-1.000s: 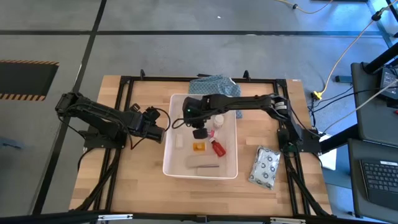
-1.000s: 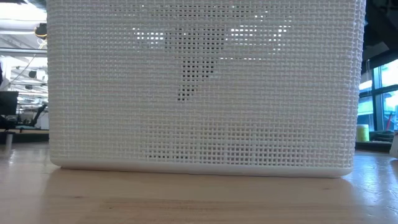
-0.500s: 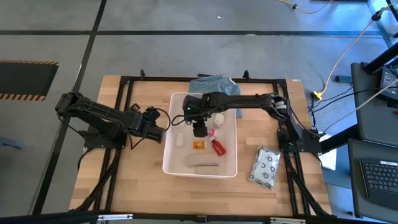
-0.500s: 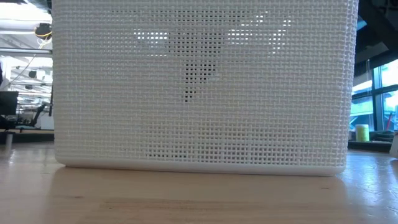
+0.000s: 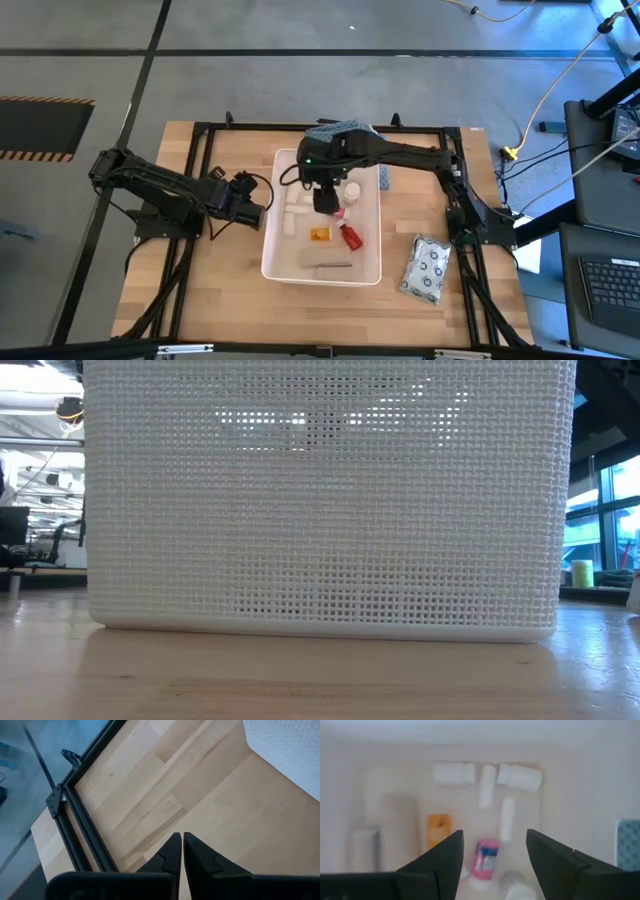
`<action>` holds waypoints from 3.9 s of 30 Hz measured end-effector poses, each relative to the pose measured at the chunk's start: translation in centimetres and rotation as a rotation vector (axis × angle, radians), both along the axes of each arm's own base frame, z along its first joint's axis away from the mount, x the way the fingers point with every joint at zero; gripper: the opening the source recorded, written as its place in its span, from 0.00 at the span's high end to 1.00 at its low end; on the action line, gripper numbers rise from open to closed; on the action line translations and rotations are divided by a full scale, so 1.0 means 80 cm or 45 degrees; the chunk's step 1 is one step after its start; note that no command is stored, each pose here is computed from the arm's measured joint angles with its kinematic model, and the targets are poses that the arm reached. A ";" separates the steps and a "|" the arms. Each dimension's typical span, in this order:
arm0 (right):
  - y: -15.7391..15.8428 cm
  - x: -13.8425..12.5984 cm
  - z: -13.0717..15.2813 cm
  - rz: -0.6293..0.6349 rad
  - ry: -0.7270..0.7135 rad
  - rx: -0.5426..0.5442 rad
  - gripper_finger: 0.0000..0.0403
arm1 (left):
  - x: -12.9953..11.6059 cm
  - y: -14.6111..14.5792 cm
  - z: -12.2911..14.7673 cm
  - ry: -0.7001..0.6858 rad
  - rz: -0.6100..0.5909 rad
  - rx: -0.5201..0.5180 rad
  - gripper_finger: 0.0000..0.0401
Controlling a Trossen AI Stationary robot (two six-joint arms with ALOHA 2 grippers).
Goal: Pick & place medical supplies in basket/bin
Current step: Put the light blue mailer bag into the white bin
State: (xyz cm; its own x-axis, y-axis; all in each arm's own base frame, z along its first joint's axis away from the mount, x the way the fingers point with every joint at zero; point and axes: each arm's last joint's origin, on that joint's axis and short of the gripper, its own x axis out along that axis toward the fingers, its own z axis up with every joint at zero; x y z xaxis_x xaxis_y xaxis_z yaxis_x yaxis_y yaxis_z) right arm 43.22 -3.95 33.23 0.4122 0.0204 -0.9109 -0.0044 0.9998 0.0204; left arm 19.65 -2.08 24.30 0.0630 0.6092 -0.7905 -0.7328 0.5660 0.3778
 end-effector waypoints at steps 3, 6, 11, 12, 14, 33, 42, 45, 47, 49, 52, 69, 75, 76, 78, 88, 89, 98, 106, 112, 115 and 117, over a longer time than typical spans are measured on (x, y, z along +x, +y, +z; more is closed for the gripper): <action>0.013 -0.011 0.024 -0.020 0.016 0.025 0.46 | 0.000 0.000 0.000 -0.010 0.012 -0.001 0.97; 0.029 -0.025 0.032 -0.042 0.050 0.052 0.46 | 0.000 0.000 0.000 -0.011 0.013 -0.001 0.97; 0.069 -0.050 0.046 -0.059 0.129 0.046 0.46 | 0.000 0.000 0.000 -0.012 0.012 0.007 0.97; 0.079 -0.052 0.049 -0.055 0.119 0.011 0.46 | 0.000 0.000 0.000 -0.012 0.012 0.008 0.97; 0.101 -0.063 0.061 -0.048 0.080 -0.053 0.46 | 0.000 0.000 0.000 -0.012 0.012 0.007 0.97; 0.306 -0.205 0.108 -0.021 -0.135 -0.084 0.46 | 0.001 0.002 0.002 -0.031 0.003 0.108 0.97; 0.368 -0.253 0.015 -0.437 -0.031 -0.156 0.46 | 0.001 0.002 0.002 -0.024 -0.004 0.108 0.97; 0.371 -0.278 -0.006 -0.655 -0.038 -0.122 0.46 | 0.001 0.002 0.002 -0.025 -0.005 0.112 0.96; 0.371 -0.294 -0.018 -0.824 -0.076 -0.081 0.46 | 0.001 0.002 0.002 -0.026 -0.005 0.116 0.96; 0.370 -0.309 -0.028 -0.988 -0.121 -0.033 0.46 | 0.001 0.002 0.002 -0.026 -0.005 0.117 0.96; 0.360 -0.329 -0.048 -1.199 -0.149 -0.006 0.46 | 0.001 0.002 0.002 -0.027 -0.003 0.116 0.97; 0.321 -0.372 -0.142 -1.476 0.100 -0.280 0.46 | 0.001 0.002 0.002 -0.033 0.007 0.102 0.97; 0.322 -0.378 -0.154 -1.525 0.284 -0.280 0.46 | 0.001 0.002 0.002 -0.043 0.021 0.101 0.96; 0.321 -0.380 -0.157 -1.545 0.341 -0.299 0.46 | 0.001 0.002 0.002 -0.049 0.027 0.100 0.97; 0.317 -0.385 -0.164 -1.590 0.411 -0.334 0.46 | 0.001 0.002 0.002 -0.054 0.032 0.099 0.97; 0.306 -0.389 -0.233 -1.621 0.347 -0.100 0.46 | 0.001 0.002 0.002 -0.054 0.032 0.099 0.97; 0.303 -0.391 -0.237 -1.620 0.340 -0.093 0.46 | 0.001 0.002 0.002 -0.054 0.032 0.099 0.97; 0.298 -0.384 -0.243 -1.511 0.047 -0.012 0.46 | 0.001 0.002 0.001 -0.050 0.035 0.076 0.96; 0.288 -0.384 -0.261 -1.449 -0.150 0.049 0.46 | 0.000 0.002 0.001 -0.047 0.035 0.067 0.97; 0.281 -0.382 -0.279 -1.395 -0.360 0.177 0.46 | 0.000 0.001 0.001 -0.042 0.038 0.043 0.97; 0.279 -0.383 -0.284 -1.391 -0.397 0.216 0.46 | 0.000 0.001 0.001 -0.041 0.038 0.035 0.97; 0.279 -0.383 -0.285 -1.387 -0.410 0.225 0.46 | 0.000 0.001 0.001 -0.041 0.039 0.034 0.98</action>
State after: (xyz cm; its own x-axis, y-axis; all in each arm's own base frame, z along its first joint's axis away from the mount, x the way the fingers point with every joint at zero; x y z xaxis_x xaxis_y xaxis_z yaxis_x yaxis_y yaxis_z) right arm 12.59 18.37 10.40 0.5028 -0.3723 -0.7801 0.8302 0.4595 0.3157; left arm 19.68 -2.01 24.35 0.0692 0.6324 -0.7716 -0.7616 0.5331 0.3686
